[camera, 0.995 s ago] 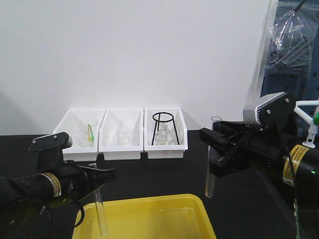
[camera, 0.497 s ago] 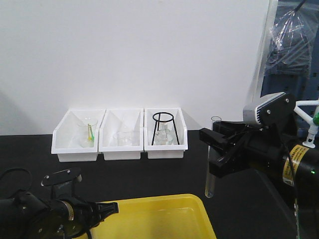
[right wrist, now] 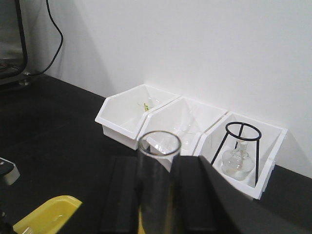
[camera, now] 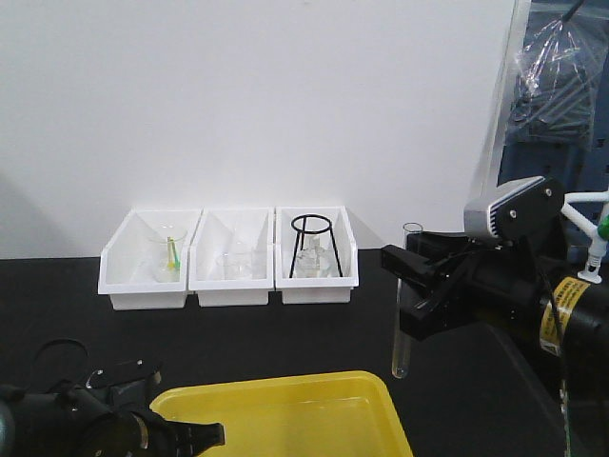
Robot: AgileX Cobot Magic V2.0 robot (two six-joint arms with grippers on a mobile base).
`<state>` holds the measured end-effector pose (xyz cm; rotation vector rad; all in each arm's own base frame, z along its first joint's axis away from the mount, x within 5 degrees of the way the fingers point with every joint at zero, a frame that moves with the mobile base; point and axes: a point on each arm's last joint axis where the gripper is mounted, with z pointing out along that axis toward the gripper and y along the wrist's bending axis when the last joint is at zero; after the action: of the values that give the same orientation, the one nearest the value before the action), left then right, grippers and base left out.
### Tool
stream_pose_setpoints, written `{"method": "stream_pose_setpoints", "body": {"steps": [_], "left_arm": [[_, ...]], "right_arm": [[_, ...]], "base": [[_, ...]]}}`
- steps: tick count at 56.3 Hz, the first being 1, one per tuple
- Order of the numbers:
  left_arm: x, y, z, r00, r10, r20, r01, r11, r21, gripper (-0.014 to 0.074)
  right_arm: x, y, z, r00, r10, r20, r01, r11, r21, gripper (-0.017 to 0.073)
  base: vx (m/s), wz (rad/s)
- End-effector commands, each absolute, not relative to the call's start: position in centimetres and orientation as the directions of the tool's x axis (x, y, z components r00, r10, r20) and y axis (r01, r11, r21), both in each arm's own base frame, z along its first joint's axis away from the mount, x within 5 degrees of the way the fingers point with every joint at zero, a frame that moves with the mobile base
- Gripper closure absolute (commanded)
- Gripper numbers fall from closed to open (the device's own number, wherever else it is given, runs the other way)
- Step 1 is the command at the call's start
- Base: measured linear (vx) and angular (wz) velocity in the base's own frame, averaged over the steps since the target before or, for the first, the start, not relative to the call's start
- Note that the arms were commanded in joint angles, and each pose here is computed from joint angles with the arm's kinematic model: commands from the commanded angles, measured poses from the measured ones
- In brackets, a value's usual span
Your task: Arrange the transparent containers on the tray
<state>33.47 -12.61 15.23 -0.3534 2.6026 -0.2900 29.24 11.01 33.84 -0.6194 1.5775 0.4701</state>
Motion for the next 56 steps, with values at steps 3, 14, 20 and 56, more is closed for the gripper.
{"method": "stream_pose_setpoints", "body": {"steps": [3,14,20,56], "left_arm": [[34.1,-13.2,16.9,-0.810,-0.325,-0.489,-0.176,0.929,-0.325,0.0398],[34.2,-13.2,16.5,-0.815,-0.324,-0.481,-0.180,0.930,-0.320,0.0253],[34.2,-13.2,16.5,-0.814,-0.324,-0.481,-0.181,0.930,-0.320,0.0211],[33.4,-12.8,23.1,-0.697,-0.297,-0.652,-0.043,0.926,-0.375,0.0203]], "right_arm": [[28.6,11.0,36.1,0.030,-0.061,-0.998,-0.650,0.757,-0.066,0.0572],[28.6,11.0,36.1,0.030,-0.061,-0.998,-0.650,0.757,-0.066,0.0572],[28.7,10.9,36.0,0.025,-0.065,-0.998,-0.642,0.764,-0.066,0.0572],[31.4,11.5,31.2,-0.365,0.134,-0.921,-0.556,0.762,0.331,0.0572]], "base": [[0.00,0.00],[0.00,0.00],[0.00,0.00],[0.00,0.00]]}}
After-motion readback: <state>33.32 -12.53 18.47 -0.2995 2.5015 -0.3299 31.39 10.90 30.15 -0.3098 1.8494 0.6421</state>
